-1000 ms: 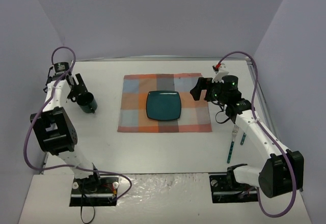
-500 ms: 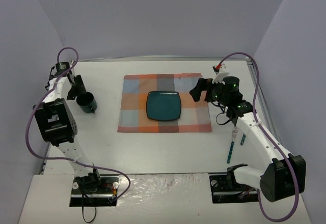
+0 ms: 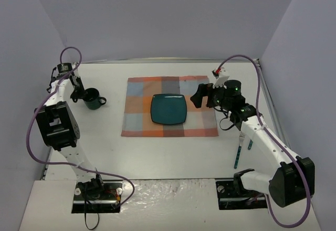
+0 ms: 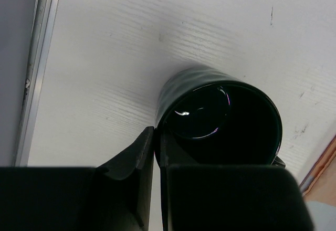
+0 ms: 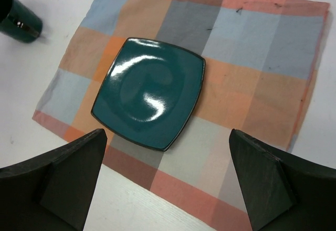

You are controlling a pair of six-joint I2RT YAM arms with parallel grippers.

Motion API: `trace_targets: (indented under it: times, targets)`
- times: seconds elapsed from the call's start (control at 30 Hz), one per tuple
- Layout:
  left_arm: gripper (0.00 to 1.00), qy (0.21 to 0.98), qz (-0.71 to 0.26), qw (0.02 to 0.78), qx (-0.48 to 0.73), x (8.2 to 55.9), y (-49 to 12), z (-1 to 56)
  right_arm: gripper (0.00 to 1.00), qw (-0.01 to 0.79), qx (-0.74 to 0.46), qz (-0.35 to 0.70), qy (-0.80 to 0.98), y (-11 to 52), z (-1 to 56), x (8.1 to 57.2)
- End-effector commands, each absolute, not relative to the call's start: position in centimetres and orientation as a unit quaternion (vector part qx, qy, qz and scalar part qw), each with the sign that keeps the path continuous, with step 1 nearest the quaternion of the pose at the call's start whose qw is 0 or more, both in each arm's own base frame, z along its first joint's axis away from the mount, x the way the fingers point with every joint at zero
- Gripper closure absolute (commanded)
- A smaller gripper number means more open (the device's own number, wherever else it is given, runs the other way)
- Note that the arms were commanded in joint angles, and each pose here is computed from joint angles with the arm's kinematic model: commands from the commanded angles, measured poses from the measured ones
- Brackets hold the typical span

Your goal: Set the dinner table for one person

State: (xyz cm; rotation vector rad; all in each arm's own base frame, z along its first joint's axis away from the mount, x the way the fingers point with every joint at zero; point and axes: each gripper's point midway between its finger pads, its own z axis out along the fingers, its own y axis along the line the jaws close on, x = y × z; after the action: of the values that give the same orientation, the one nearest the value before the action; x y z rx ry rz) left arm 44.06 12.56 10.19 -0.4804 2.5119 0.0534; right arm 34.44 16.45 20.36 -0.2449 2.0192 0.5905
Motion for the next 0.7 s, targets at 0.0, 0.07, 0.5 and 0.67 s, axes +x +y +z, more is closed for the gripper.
trace_targets:
  times: [0.0, 0.07, 0.5, 0.67]
  targets:
    - [1.00, 0.919, 0.024, 0.357, -0.164, 44.4, 10.9, 17.0, 0.01, 0.514, -0.177, 0.253, 0.800, 20.1, 22.5, 34.5]
    - [1.00, 0.916, 0.028, 0.371, -0.152, 43.6, 9.4, 19.3, 0.01, 0.512, -0.237, 0.250, 0.787, 23.0, 22.7, 33.3]
    - [1.00, 0.922, -0.056, 0.380, -0.055, 40.0, -4.3, 24.1, 0.03, 0.507, -0.401, 0.251, 0.721, 34.8, 23.6, 31.4]
    - [1.00, 0.921, -0.087, 0.378, -0.037, 39.2, -8.2, 24.6, 0.05, 0.506, -0.412, 0.241, 0.718, 37.8, 23.1, 32.6]
